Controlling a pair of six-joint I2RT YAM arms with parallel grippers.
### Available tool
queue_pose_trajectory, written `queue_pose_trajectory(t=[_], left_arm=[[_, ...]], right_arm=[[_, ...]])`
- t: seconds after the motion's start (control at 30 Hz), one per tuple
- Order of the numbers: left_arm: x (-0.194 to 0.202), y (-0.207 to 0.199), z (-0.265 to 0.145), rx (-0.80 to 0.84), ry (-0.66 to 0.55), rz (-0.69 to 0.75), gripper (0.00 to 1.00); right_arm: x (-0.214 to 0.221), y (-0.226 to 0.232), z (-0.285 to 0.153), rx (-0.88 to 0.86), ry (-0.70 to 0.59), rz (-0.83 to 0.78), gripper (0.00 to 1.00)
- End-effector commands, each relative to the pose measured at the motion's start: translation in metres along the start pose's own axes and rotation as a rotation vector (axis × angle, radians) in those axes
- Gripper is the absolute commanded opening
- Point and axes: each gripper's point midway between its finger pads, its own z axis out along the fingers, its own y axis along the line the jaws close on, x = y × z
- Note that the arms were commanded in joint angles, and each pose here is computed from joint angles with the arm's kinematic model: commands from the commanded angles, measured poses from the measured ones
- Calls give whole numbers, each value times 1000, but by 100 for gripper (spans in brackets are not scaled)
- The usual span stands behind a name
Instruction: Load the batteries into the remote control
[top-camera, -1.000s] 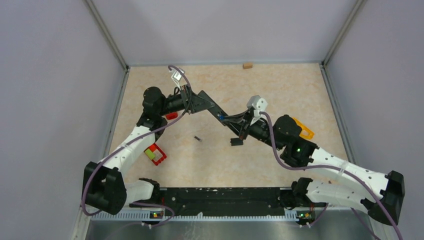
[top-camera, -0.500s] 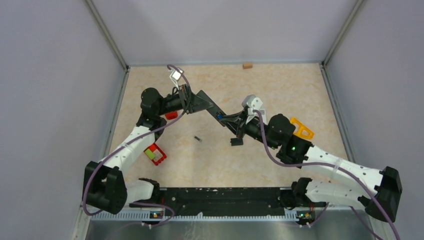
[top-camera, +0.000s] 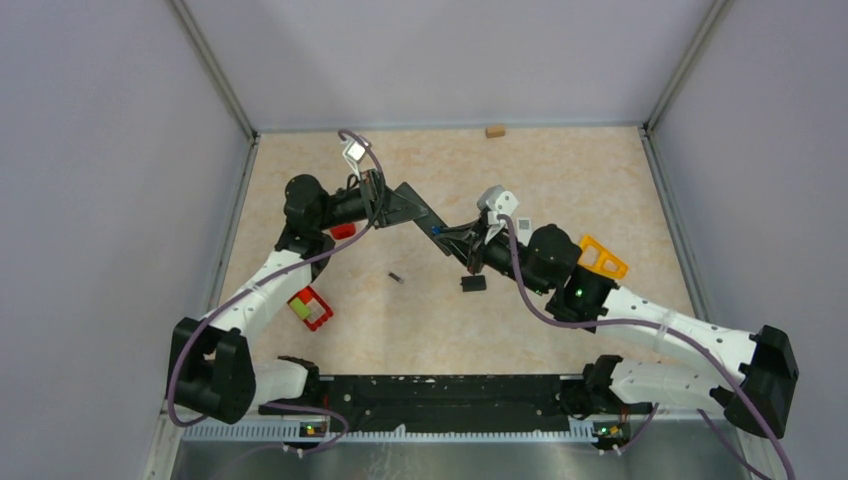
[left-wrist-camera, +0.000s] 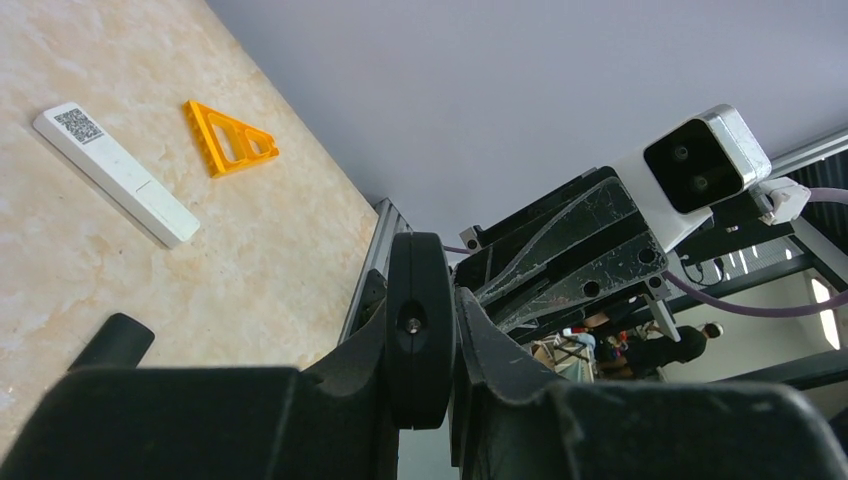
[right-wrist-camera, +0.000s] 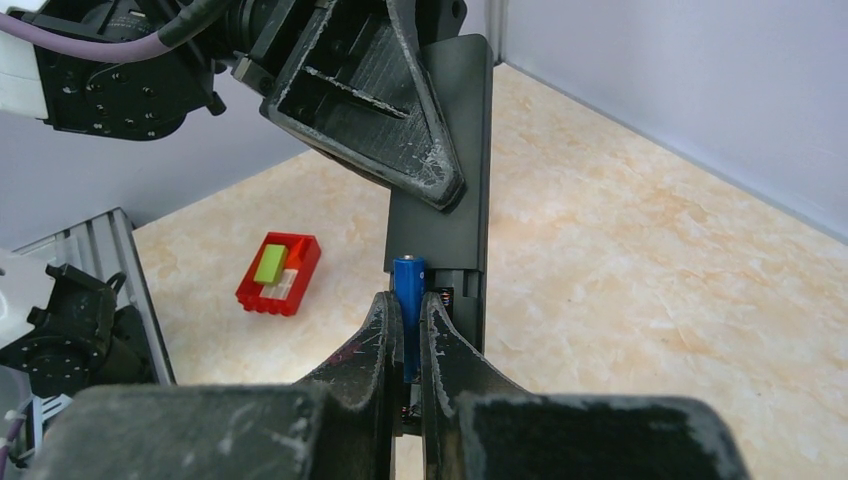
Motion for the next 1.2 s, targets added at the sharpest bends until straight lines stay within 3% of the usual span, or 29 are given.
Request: queue_pose_trajectory(t=[0.0, 0.67, 1.0, 1.17], left_arm=[[-3, -13, 0, 41, -2, 55, 0], [-5, -22, -3, 54, -15, 67, 0], [-4, -18, -3, 46, -13, 66, 0], [-3, -16, -3, 40, -13, 65, 0]], right_arm=[[-24, 0, 2, 0, -58, 5, 0], [-12, 5, -11, -27, -18, -1, 12], [-30, 7, -11, -28, -45, 42, 31], [-40, 7, -12, -23, -54, 63, 35]])
